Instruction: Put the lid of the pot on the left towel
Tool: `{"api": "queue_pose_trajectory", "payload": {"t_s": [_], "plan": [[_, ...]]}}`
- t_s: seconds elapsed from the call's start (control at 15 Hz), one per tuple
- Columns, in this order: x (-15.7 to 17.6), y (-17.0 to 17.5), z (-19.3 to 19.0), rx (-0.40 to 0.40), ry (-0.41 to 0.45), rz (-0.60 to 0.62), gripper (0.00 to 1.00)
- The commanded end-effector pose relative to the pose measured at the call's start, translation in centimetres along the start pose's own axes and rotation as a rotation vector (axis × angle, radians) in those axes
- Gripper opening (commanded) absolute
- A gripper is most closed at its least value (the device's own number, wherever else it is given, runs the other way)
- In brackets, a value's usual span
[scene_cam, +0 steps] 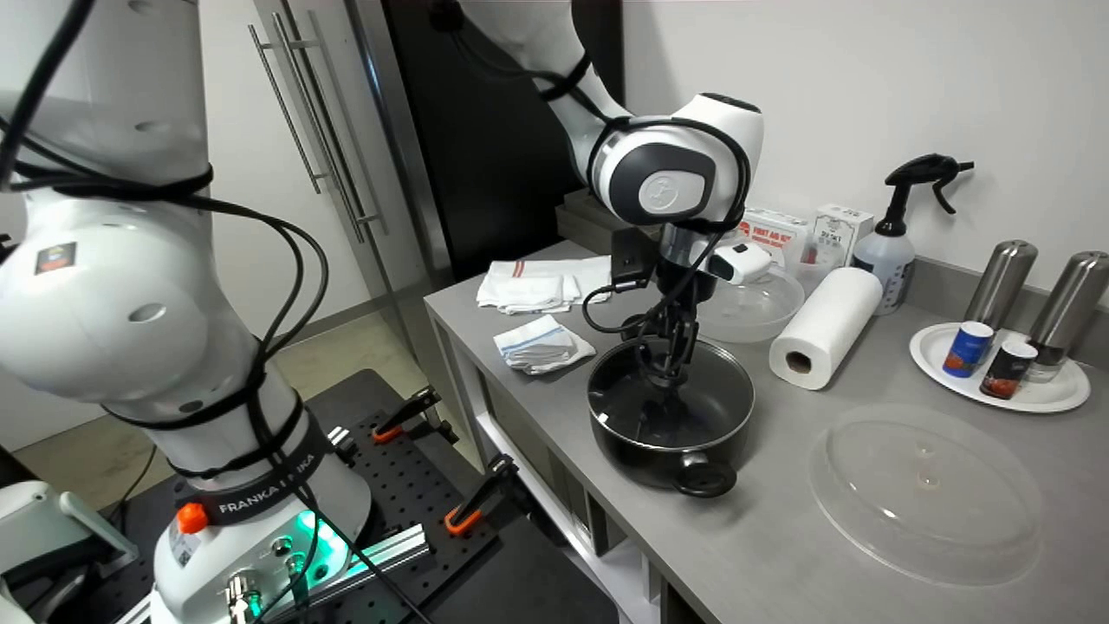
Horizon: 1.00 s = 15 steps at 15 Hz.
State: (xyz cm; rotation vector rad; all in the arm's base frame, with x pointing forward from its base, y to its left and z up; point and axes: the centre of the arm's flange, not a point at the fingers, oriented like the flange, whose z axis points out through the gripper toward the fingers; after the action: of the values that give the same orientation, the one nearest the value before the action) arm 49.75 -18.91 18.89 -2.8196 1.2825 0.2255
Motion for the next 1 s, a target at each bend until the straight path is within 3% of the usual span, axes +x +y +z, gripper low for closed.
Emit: {"api": "queue_pose_trajectory", "payload": {"t_s": [0.0, 0.4, 0.47, 0.53, 0.6, 0.67, 0.87, 0.93], "plan": [[-0.2, -0.6, 0.6, 0.001, -0.004, 0.011, 1.0], [0.2, -0.7, 1.5, -0.012, -0.018, 0.015, 1.0], [0.2, -0.7, 1.6, -0.013, -0.019, 0.016, 0.96], [0.3, -0.7, 1.6, -0.014, -0.02, 0.017, 0.91], [0.4, -0.7, 1.7, -0.014, -0.02, 0.019, 0.72], [0.4, -0.7, 1.7, -0.015, -0.02, 0.019, 0.69], [0.5, -0.6, 1.7, -0.014, -0.019, 0.021, 0.46], [0.5, -0.6, 1.7, -0.014, -0.019, 0.022, 0.44]]}}
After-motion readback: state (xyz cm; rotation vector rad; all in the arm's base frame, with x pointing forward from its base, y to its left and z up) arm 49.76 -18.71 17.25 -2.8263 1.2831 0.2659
